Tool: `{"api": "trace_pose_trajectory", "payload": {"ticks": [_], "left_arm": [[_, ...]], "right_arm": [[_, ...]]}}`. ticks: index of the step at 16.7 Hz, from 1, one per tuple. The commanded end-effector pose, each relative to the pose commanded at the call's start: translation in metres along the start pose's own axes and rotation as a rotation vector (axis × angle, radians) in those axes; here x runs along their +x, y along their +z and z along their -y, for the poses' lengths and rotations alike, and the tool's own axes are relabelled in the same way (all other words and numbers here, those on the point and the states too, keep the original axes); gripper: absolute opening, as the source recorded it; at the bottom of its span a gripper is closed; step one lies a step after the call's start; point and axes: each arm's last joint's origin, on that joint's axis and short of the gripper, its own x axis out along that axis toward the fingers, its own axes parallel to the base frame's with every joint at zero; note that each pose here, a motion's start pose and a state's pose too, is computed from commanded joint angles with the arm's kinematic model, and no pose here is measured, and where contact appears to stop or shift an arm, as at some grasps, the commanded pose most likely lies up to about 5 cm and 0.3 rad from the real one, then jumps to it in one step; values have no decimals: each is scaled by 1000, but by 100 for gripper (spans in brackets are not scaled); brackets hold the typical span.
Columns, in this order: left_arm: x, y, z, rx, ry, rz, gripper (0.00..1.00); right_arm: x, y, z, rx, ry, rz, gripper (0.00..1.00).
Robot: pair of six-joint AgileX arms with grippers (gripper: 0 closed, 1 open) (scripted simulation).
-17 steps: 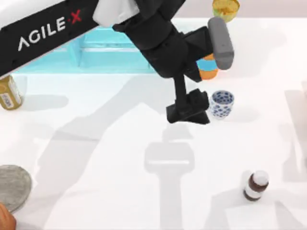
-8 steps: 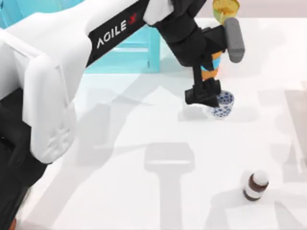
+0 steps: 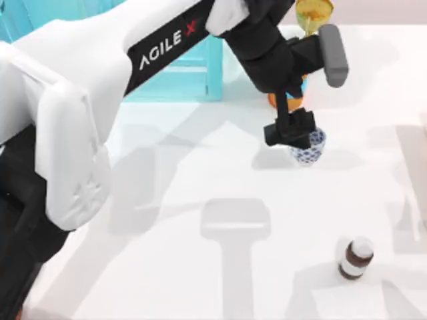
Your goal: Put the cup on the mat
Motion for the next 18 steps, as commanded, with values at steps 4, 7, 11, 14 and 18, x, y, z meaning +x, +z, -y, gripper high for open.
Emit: {"api": "trace_pose_trajectory", "payload": {"ticks": [4,7,11,14,18], "left_arm": [[18,37,28,4,0,2,100],[42,49,37,4,-1,0,100],[74,24,16,2,-4,2,100],[92,-4,-3,1,-3,2,100],[98,-12,-9,2,-1,3,100]], "right_arm": [[0,0,0,0,0,0,100],[0,0,0,0,0,0,100],[0,0,0,0,0,0,100],[0,0,0,0,0,0,100],[0,0,0,0,0,0,100]]}}
